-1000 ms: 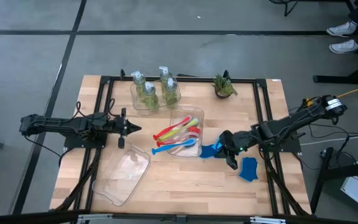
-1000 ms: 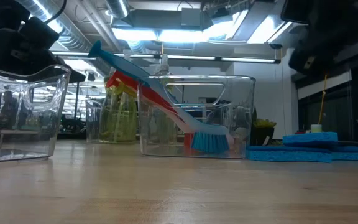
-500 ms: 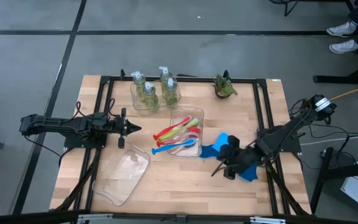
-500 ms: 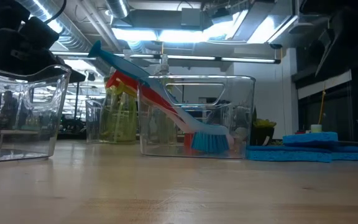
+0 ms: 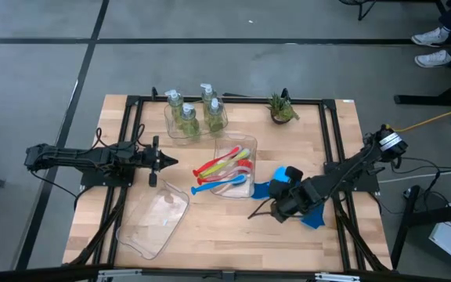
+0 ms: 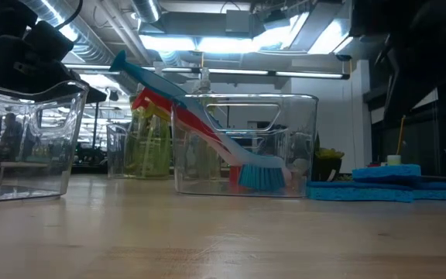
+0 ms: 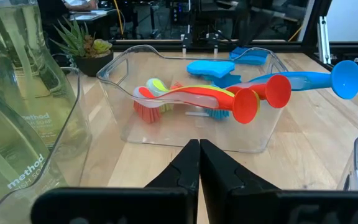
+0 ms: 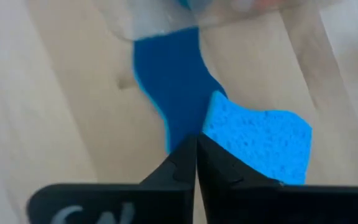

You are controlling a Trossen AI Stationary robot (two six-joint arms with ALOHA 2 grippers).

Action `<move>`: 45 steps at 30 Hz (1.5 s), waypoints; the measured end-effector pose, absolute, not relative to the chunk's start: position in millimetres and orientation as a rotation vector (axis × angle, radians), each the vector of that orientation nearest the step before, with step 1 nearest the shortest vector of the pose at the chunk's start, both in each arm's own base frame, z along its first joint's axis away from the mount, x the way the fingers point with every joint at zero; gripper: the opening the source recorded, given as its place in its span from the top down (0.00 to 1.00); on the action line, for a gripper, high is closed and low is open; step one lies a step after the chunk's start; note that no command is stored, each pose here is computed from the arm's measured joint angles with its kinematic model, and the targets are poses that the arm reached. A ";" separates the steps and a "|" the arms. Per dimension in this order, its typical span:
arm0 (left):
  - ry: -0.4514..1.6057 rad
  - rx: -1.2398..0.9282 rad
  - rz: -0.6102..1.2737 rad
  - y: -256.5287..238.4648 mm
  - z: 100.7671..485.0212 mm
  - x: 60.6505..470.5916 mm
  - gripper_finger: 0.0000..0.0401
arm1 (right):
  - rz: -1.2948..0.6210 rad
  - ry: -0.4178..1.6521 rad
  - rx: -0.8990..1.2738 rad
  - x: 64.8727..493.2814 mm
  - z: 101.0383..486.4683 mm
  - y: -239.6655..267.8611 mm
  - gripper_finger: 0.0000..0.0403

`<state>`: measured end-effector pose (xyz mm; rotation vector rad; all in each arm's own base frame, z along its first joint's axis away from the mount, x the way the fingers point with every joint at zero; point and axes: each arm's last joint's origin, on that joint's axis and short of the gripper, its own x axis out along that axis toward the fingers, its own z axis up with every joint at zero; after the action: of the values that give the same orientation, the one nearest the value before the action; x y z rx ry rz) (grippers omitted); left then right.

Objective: Pick & Place Kitchen Sink Supplies
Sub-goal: Put the blue sponge into the bottom transparent bin

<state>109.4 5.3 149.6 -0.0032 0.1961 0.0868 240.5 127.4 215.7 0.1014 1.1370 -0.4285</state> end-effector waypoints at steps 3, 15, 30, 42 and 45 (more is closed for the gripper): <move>0.196 -0.003 0.087 5.3 149.6 109.4 0.98 | -0.452 1.189 0.128 243.2 210.9 121.6 0.90; 0.196 -0.003 0.087 5.4 149.6 109.4 0.98 | -0.560 1.250 0.073 260.7 182.5 109.4 0.49; 0.196 -0.003 0.087 5.3 149.7 109.4 0.98 | -0.614 1.347 -0.004 268.8 146.9 112.2 0.63; 0.196 -0.003 0.087 5.3 149.7 109.4 0.97 | -0.656 1.325 -0.020 269.1 148.9 111.1 0.96; 0.196 -0.003 0.087 5.4 149.7 109.4 0.97 | -0.657 1.325 -0.022 272.9 156.9 112.6 0.98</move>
<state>109.4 5.4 149.7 -0.0032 0.1957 0.0869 272.9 112.6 156.9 -0.0220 1.3254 -0.6571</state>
